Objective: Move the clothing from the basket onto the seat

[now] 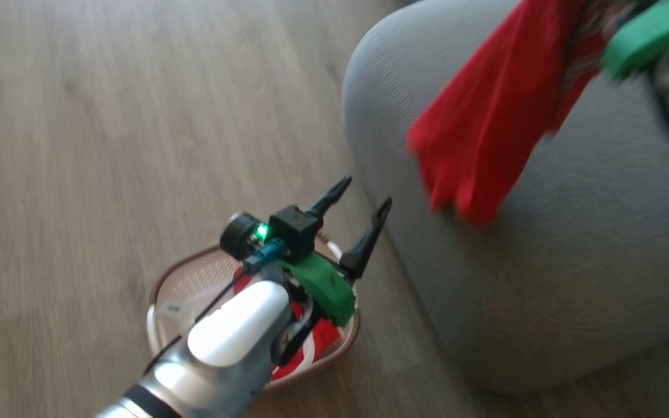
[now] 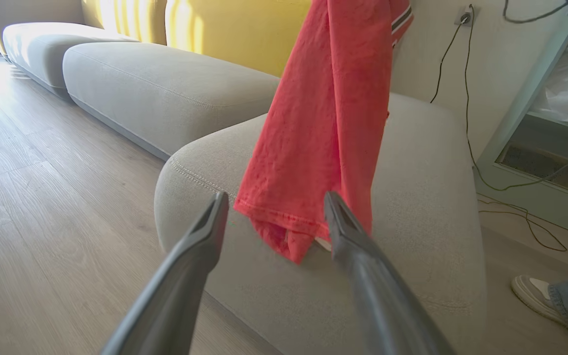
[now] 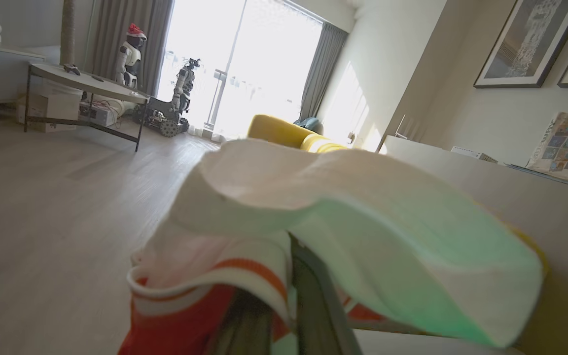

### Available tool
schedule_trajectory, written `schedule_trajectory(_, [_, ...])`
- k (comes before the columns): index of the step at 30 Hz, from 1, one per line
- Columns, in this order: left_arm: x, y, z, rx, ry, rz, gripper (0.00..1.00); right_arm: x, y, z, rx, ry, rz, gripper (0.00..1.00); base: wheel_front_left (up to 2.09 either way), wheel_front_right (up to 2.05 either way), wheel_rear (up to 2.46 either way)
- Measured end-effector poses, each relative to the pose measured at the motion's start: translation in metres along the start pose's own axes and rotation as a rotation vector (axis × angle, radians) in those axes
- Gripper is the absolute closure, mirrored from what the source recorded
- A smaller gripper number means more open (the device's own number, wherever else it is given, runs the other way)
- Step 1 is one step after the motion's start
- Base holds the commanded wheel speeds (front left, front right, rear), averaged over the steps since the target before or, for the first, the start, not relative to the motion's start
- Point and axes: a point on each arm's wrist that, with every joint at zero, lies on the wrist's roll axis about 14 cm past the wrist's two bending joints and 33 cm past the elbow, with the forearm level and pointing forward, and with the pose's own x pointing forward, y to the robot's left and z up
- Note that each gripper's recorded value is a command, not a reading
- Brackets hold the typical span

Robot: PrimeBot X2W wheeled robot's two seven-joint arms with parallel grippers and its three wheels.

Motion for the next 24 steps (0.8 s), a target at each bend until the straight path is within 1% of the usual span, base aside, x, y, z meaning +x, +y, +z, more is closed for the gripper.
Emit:
schedule_trajectory(3, [-0.003, 0.019, -0.004, 0.002, -0.001, 0.03, 0.0, 0.03, -0.015, 0.014, -0.039, -0.027, -0.024, 1.0, 0.0, 0.0, 0.0])
schedule_trajectory(4, [-0.003, 0.019, -0.004, 0.002, -0.001, 0.03, 0.0, 0.03, -0.015, 0.014, -0.039, -0.027, -0.024, 1.0, 0.0, 0.0, 0.0])
schedule_trajectory(8, [-0.01, 0.033, -0.015, -0.014, 0.009, 0.061, 0.0, 0.062, -0.034, 0.024, -0.047, -0.047, -0.075, 1.0, 0.0, 0.0, 0.0])
schedule_trajectory(9, [-0.012, 0.039, -0.018, -0.018, 0.008, 0.071, 0.0, 0.074, -0.038, 0.022, -0.071, -0.041, -0.083, 1.0, 0.0, 0.0, 0.0])
schedule_trajectory(13, [-0.008, 0.053, -0.014, -0.01, -0.016, 0.08, 0.0, 0.097, -0.042, 0.008, -0.106, -0.009, -0.102, 1.0, 0.0, 0.0, 0.0])
schedule_trajectory(15, [-0.006, 0.06, -0.017, 0.0, -0.01, 0.084, 0.0, 0.105, -0.042, -0.007, -0.101, 0.02, -0.113, 1.0, 0.0, 0.0, 0.0])
schedule_trajectory(17, [-0.004, 0.067, -0.019, 0.001, -0.01, 0.088, 0.0, 0.111, -0.037, -0.033, -0.087, 0.072, -0.116, 1.0, 0.0, 0.0, 0.0])
schedule_trajectory(21, [-0.001, 0.078, -0.027, -0.002, -0.016, 0.096, 0.0, 0.113, -0.025, -0.099, -0.042, 0.206, -0.129, 1.0, 0.0, 0.0, 0.0])
schedule_trajectory(24, [-0.001, 0.087, -0.038, -0.012, -0.003, 0.104, 0.0, 0.104, -0.011, -0.154, 0.008, 0.321, -0.137, 1.0, 0.0, 0.0, 0.0])
